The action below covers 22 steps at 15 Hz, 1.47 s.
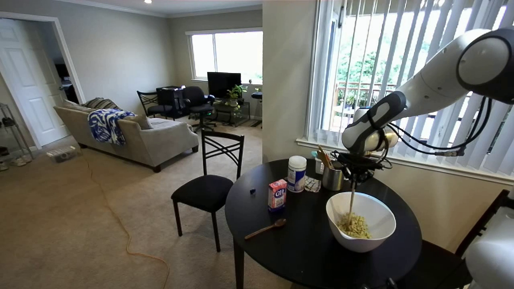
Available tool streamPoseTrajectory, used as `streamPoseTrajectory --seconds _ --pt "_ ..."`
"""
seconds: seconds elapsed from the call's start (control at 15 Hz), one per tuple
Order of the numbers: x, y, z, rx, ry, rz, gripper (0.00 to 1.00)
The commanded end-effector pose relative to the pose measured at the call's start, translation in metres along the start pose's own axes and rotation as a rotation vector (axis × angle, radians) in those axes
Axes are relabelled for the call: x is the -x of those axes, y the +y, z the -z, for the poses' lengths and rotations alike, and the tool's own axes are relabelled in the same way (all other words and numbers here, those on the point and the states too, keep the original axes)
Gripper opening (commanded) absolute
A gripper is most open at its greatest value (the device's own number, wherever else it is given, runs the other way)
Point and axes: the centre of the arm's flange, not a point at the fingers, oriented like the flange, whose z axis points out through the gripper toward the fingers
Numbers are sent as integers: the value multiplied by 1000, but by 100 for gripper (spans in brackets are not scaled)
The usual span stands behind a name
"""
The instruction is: Use the wooden fork to stir in the bowl
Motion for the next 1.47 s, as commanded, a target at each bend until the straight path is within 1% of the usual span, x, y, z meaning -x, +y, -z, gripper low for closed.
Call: streamPoseTrajectory --seconds 0.0,0.13,0.27,0.4,0.47,0.67,0.87,1.0,1.2,1.4 --pt "2 12 -11 64 116 -47 3" --pt "0 16 -10 131 142 -53 3" --pt "1 17 -13 240 149 -62 3" --pt "4 18 -16 291 136 -34 3" --pt "7 17 -16 301 119 -19 3" --pt "16 15 -18 295 27 36 3" --pt "27 9 -16 260 -79 98 3" --pt "33 5 -15 236 -163 116 3" --pt "39 2 -13 232 -267 95 3" --pt "40 0 -11 193 -343 45 3"
